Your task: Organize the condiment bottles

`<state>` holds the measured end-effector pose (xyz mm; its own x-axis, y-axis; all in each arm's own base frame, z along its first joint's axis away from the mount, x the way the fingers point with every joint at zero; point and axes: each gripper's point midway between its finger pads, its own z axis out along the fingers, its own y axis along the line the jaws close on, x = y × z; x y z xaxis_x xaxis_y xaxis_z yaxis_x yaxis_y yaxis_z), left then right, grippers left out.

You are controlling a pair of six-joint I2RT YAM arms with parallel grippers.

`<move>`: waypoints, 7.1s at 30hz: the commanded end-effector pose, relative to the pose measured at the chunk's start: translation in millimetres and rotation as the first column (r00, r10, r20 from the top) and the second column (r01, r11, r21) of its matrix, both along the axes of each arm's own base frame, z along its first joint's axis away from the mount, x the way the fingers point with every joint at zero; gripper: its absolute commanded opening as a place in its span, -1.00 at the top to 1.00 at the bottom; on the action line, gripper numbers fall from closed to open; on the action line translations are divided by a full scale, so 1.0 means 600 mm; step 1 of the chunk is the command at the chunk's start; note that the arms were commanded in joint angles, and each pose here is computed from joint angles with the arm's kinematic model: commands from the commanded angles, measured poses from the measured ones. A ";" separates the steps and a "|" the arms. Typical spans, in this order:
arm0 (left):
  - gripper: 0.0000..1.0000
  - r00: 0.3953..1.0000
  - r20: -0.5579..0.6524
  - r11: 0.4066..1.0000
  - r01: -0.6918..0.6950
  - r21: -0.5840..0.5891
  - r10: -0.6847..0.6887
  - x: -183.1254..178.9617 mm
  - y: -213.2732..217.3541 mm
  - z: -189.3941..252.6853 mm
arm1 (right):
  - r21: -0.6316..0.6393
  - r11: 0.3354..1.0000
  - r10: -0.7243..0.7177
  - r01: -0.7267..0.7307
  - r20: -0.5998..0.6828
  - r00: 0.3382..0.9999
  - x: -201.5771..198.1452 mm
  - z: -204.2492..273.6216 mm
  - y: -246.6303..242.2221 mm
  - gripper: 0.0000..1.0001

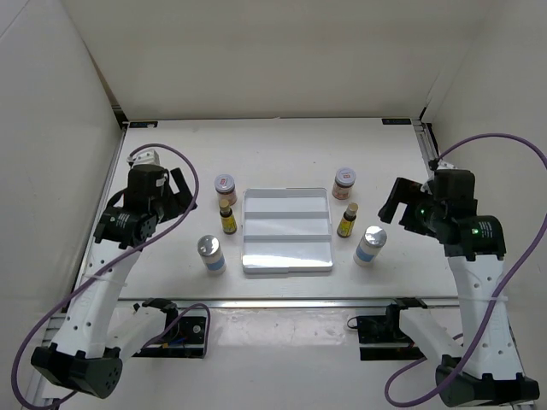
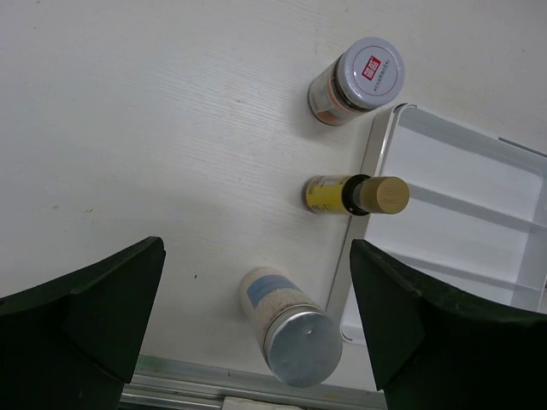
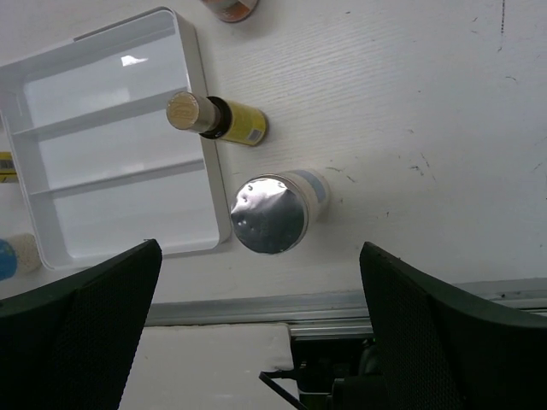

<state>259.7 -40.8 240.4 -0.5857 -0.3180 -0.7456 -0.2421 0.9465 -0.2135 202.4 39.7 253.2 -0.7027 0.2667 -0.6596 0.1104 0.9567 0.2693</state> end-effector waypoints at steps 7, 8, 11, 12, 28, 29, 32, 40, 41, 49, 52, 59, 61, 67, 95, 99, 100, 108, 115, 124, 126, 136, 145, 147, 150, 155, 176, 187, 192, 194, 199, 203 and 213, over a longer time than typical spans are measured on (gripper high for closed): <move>-1.00 0.997 -0.076 1.000 0.020 0.004 -0.020 -0.018 -0.001 -0.037 | -0.047 0.998 0.036 -0.040 -0.077 0.996 -0.007 -0.026 -0.005 -1.00; -1.00 0.998 -0.063 1.000 0.020 0.001 -0.020 -0.021 -0.001 -0.032 | -0.037 0.999 0.024 -0.028 -0.096 0.995 -0.006 -0.033 -0.003 -1.00; -1.00 0.995 -0.099 1.000 0.012 0.018 -0.010 -0.032 0.006 -0.060 | -0.025 0.999 0.024 -0.029 -0.178 0.984 0.004 -0.078 0.002 -1.00; -1.00 0.996 -0.095 1.000 0.006 0.024 -0.003 -0.032 0.009 -0.064 | -0.017 1.000 0.015 -0.018 -0.184 0.983 0.011 -0.081 0.003 -1.00; -1.00 0.990 -0.136 0.997 -0.022 0.069 0.032 -0.024 0.020 -0.087 | -0.076 0.997 -0.050 0.021 -0.408 0.912 0.029 -0.204 0.033 -0.70; -1.00 0.990 -0.136 0.997 -0.022 0.069 0.032 -0.024 0.020 -0.087 | -0.076 0.997 -0.050 0.020 -0.409 0.911 0.033 -0.207 0.034 -0.63; -1.00 0.991 -0.128 0.998 -0.023 0.067 0.031 -0.025 0.020 -0.084 | -0.080 0.997 -0.055 0.023 -0.418 0.907 0.032 -0.211 0.041 -0.39; -1.00 0.992 -0.117 0.997 -0.030 0.071 0.038 -0.026 0.023 -0.080 | -0.063 0.998 -0.042 0.017 -0.416 0.908 0.015 -0.177 0.049 0.38; -1.00 0.992 -0.116 0.997 -0.036 0.064 0.044 -0.026 0.023 -0.080 | -0.068 0.998 -0.023 -0.006 -0.414 0.910 0.013 -0.168 0.051 0.43; -1.00 0.990 -0.134 0.997 -0.035 0.069 0.044 -0.024 0.022 -0.087 | -0.105 0.989 0.074 -0.108 -0.291 0.954 0.003 -0.051 0.070 0.85; -1.00 0.990 -0.134 0.997 -0.035 0.069 0.044 -0.024 0.022 -0.087 | -0.044 0.991 0.110 -0.127 -0.278 0.954 0.007 -0.033 0.091 0.88; -1.00 0.990 -0.134 0.997 -0.035 0.069 0.044 -0.024 0.022 -0.087 | 0.098 0.964 0.265 -0.248 -0.244 0.933 0.015 -0.013 0.177 0.99; -1.00 0.990 -0.134 0.997 -0.035 0.069 0.044 -0.024 0.022 -0.087 | 0.104 0.957 0.290 -0.272 -0.243 0.926 0.015 -0.016 0.194 0.99; -1.00 0.990 -0.134 0.997 -0.035 0.069 0.044 -0.024 0.022 -0.087 | 0.072 0.939 0.342 -0.335 -0.263 0.902 0.027 -0.050 0.250 0.99; -1.00 0.974 -0.145 0.982 0.163 -0.094 -0.176 -0.075 -0.094 -0.076 | -0.169 0.909 0.355 -0.382 -0.167 0.920 0.054 -0.070 0.293 -1.00; -1.00 0.973 -0.150 0.984 0.171 -0.050 -0.177 -0.079 -0.093 -0.083 | -0.203 0.913 0.327 -0.355 -0.160 0.931 0.053 -0.067 0.280 -1.00; -1.00 0.974 -0.147 0.985 0.171 -0.035 -0.174 -0.078 -0.089 -0.082 | -0.207 0.917 0.314 -0.341 -0.155 0.937 0.055 -0.066 0.278 -1.00; -1.00 0.959 -0.139 0.969 0.249 -0.004 -0.247 -0.090 -0.113 -0.081 | -0.240 0.901 0.350 -0.361 -0.089 0.933 0.052 -0.040 0.267 -1.00; -1.00 0.941 -0.155 0.953 0.304 -0.001 -0.301 -0.101 -0.139 -0.088 | -0.260 0.899 0.344 -0.352 -0.080 0.936 0.053 -0.039 0.258 -1.00; -1.00 0.932 -0.259 0.964 0.266 0.014 -0.254 -0.115 -0.151 -0.144 | -0.271 0.898 0.347 -0.346 -0.048 0.937 0.045 -0.027 0.239 -1.00; -1.00 0.932 -0.270 0.966 0.257 0.018 -0.242 -0.117 -0.152 -0.152 | -0.282 0.897 0.341 -0.341 -0.052 0.939 0.045 -0.032 0.236 -1.00; -1.00 0.965 -0.261 0.989 0.075 0.124 -0.041 -0.130 -0.095 -0.141 | -0.281 0.894 0.340 -0.348 -0.080 0.937 0.039 -0.048 0.234 -1.00; -1.00 0.969 -0.247 0.989 0.058 0.135 -0.023 -0.131 -0.086 -0.144 | -0.274 0.894 0.345 -0.354 -0.084 0.935 0.037 -0.049 0.236 -1.00; -1.00 0.952 -0.304 0.985 0.075 0.156 -0.024 -0.133 -0.094 -0.164 | -0.274 0.894 0.345 -0.354 -0.084 0.935 0.037 -0.049 0.236 -1.00; -1.00 0.936 -0.351 0.977 0.085 0.197 -0.011 -0.133 -0.099 -0.185 | -0.274 0.894 0.345 -0.354 -0.084 0.935 0.037 -0.049 0.236 -1.00; -1.00 0.939 -0.343 0.978 0.083 0.189 -0.014 -0.119 -0.113 -0.197 | -0.279 0.892 0.344 -0.356 -0.093 0.934 0.035 -0.051 0.233 -1.00; 0.78 0.960 -0.270 0.986 0.107 0.127 -0.069 -0.096 -0.137 -0.134 | -0.271 0.898 0.332 -0.346 -0.098 0.938 0.025 -0.047 0.224 -1.00; 0.79 0.969 -0.136 0.972 0.220 0.087 -0.207 -0.054 -0.241 -0.005 | -0.307 0.911 0.276 -0.277 -0.049 0.960 0.029 -0.025 0.192 -1.00; 0.79 0.951 -0.177 0.949 0.282 0.144 -0.255 -0.029 -0.310 -0.053 | -0.307 0.923 0.231 -0.233 -0.043 0.972 0.031 -0.019 0.170 -1.00; 0.79 0.947 -0.210 0.942 0.281 0.182 -0.242 -0.023 -0.314 -0.078 | -0.301 0.925 0.231 -0.230 -0.033 0.972 0.029 -0.015 0.168 -1.00; 0.79 0.937 -0.239 0.936 0.302 0.183 -0.256 -0.016 -0.333 -0.117 | -0.305 0.930 0.210 -0.202 -0.008 0.978 0.023 0.005 0.149 -1.00; 0.71 0.932 -0.255 0.933 0.308 0.184 -0.258 -0.015 -0.340 -0.143 | -0.303 0.937 0.181 -0.172 0.002 0.983 0.022 0.008 0.141 -1.00; -1.00 0.926 -0.262 0.928 0.323 0.186 -0.270 -0.021 -0.335 -0.144 | -0.316 0.941 0.120 -0.121 -0.022 0.993 0.044 0.004 0.130 -1.00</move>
<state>240.9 -237.0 130.6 -0.8249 0.0857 -0.5588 0.0401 0.9948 0.0933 216.4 121.2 240.3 -0.7411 -0.0782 -0.6668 -0.0565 0.9969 -0.0541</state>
